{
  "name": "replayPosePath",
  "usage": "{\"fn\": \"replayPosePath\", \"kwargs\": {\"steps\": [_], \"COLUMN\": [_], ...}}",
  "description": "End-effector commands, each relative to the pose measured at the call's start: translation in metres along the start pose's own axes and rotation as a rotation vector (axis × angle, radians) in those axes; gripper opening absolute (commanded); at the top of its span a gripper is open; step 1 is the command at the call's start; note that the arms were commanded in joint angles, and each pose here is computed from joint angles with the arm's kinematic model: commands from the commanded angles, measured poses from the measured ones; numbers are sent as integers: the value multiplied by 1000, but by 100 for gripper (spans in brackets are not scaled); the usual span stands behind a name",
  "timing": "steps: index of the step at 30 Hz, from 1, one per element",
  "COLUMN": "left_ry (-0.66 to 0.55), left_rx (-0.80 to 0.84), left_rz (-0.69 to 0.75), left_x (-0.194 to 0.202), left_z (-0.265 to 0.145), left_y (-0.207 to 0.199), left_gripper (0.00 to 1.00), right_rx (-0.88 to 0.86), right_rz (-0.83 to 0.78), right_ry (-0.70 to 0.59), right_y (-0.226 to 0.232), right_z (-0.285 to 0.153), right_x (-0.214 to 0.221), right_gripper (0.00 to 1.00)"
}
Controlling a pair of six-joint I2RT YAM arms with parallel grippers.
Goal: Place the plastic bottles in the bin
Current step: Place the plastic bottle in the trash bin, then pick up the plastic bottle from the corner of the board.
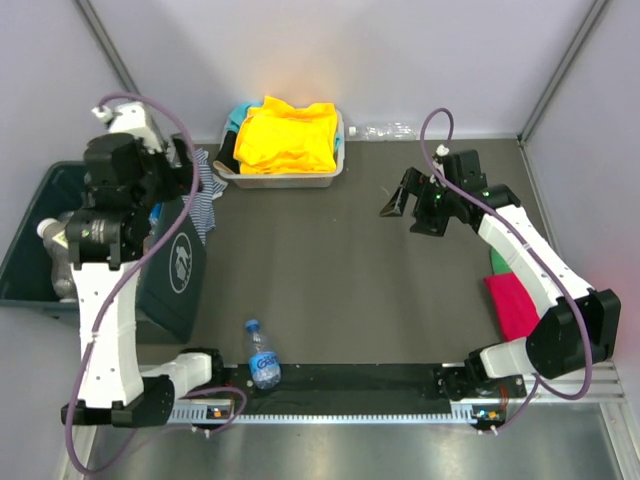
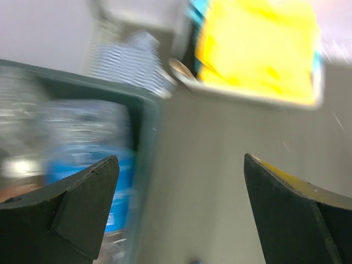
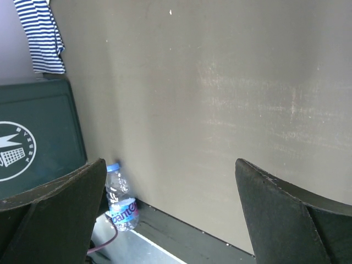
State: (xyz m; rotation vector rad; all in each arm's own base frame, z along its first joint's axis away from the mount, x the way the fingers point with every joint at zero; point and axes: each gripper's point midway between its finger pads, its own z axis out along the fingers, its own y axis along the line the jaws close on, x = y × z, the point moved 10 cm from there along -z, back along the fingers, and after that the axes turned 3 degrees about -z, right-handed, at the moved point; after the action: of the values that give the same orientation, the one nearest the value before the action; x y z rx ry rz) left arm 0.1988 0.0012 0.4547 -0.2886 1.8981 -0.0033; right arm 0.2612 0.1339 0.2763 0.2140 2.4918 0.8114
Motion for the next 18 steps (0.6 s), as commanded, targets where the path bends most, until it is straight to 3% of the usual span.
{"fn": "replayPosePath", "kwargs": {"steps": [1, 7, 10, 14, 18], "left_ry": [225, 506, 666, 774, 858], "left_rx": [352, 340, 231, 120, 169], "left_rz": [20, 15, -59, -111, -109], "left_x": [46, 130, 172, 204, 217], "left_z": [17, 19, 19, 10, -4], "left_y": [-44, -89, -87, -74, -67], "left_gripper": [99, 95, 93, 93, 93], "right_rx": [-4, -4, 10, 26, 37], "right_rz": [-20, -7, -22, -46, -58], "right_ry": [-21, -3, 7, 33, 65], "right_y": [5, 1, 0, -1, -5], "right_z": [-5, 0, 3, 8, 17], "right_x": [-1, 4, 8, 14, 21], "right_gripper": [99, 99, 99, 99, 99]}}
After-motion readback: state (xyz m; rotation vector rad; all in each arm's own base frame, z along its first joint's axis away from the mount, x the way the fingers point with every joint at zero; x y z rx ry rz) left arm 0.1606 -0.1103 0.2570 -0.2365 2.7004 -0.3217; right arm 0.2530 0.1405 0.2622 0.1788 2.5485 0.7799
